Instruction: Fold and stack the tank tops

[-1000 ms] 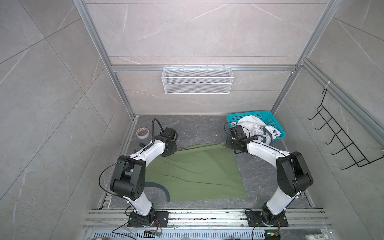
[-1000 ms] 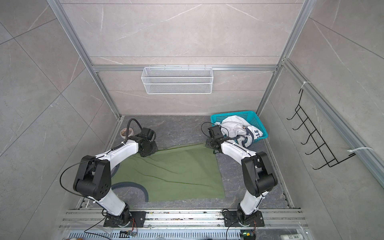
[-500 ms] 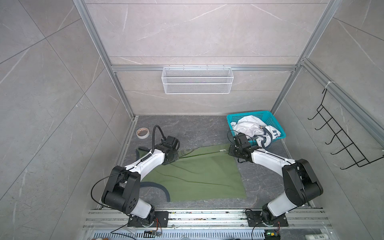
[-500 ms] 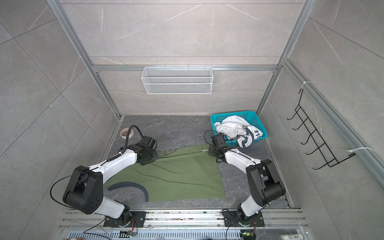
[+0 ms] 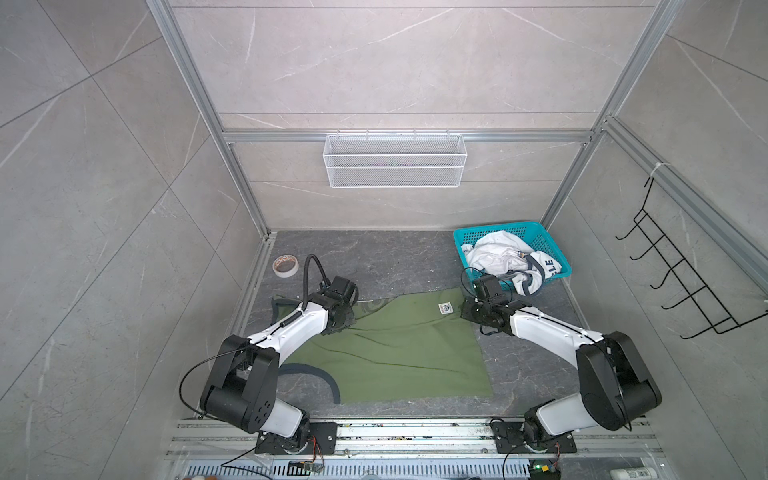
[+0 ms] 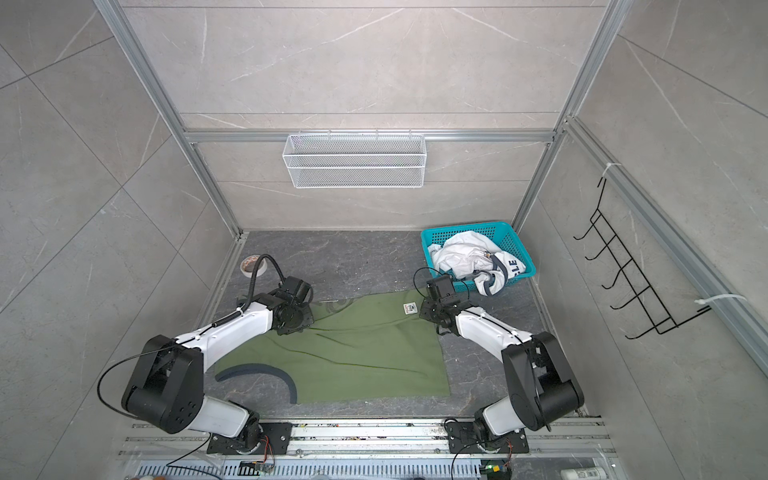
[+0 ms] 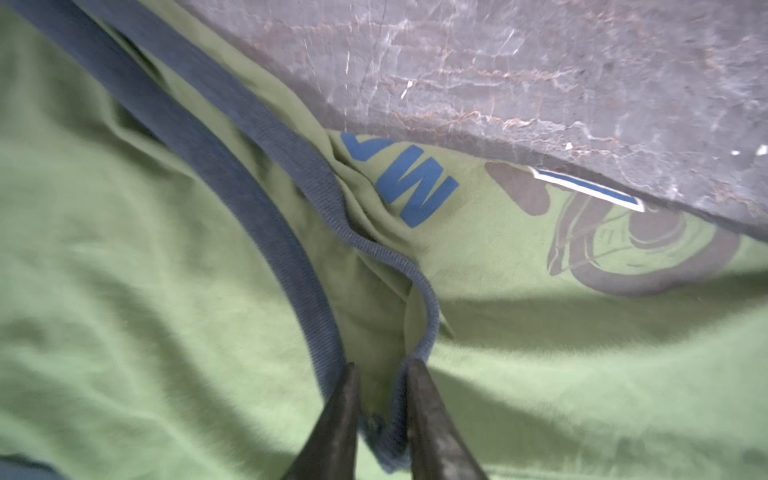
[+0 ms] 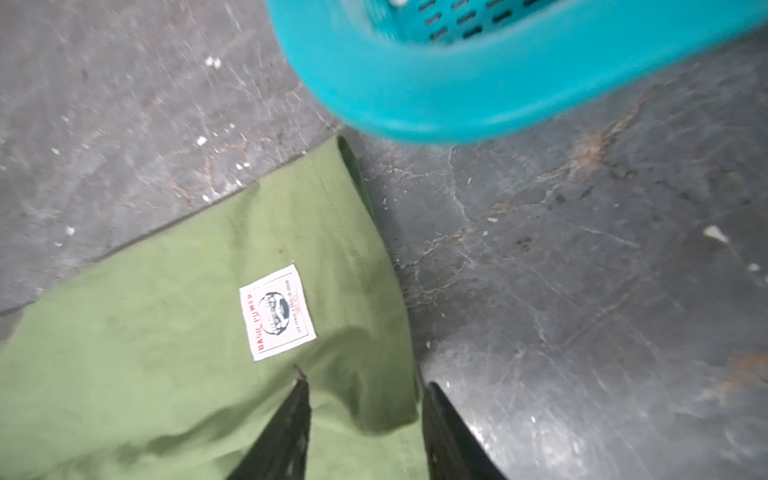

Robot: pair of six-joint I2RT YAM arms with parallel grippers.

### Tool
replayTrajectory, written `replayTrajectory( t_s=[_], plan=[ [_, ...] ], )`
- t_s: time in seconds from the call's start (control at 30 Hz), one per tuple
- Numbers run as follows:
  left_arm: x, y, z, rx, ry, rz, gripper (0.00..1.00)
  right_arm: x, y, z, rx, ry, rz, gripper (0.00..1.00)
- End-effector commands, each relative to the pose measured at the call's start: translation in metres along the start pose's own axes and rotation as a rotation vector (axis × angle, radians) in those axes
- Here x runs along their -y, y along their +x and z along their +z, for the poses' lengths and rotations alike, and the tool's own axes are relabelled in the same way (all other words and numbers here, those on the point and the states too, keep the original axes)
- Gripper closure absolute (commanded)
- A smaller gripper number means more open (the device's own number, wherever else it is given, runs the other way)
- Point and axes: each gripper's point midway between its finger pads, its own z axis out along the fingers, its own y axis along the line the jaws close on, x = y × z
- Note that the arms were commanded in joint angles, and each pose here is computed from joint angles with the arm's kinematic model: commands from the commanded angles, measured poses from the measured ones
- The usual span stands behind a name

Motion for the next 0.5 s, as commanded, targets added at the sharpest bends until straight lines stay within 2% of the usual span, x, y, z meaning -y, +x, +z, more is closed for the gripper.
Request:
replayTrajectory(
  t_s=[0.0,0.1,0.17,0.47],
  plan=[
    [-0.010,-0.015,-0.027,0.085,-0.012,-0.013,0.64,0.006,0.003,-0.015,-0.006,0.023,-0.011,0.50],
    [-0.007,-0.018,-0.036,0.100,0.011,-0.017,0.58,0.006,0.002,-0.016,-0.020,0.032,-0.011,0.50],
    [-0.003,-0.015,-0.035,0.065,0.019,-0.015,0.56,0.006,0.004,-0.012,-0.044,0.042,0.004,0.49],
    [0.004,0.008,-0.007,-0.047,0.013,-0.020,0.46,0.008,0.018,0.006,-0.143,0.077,0.082,0.45]
  ],
)
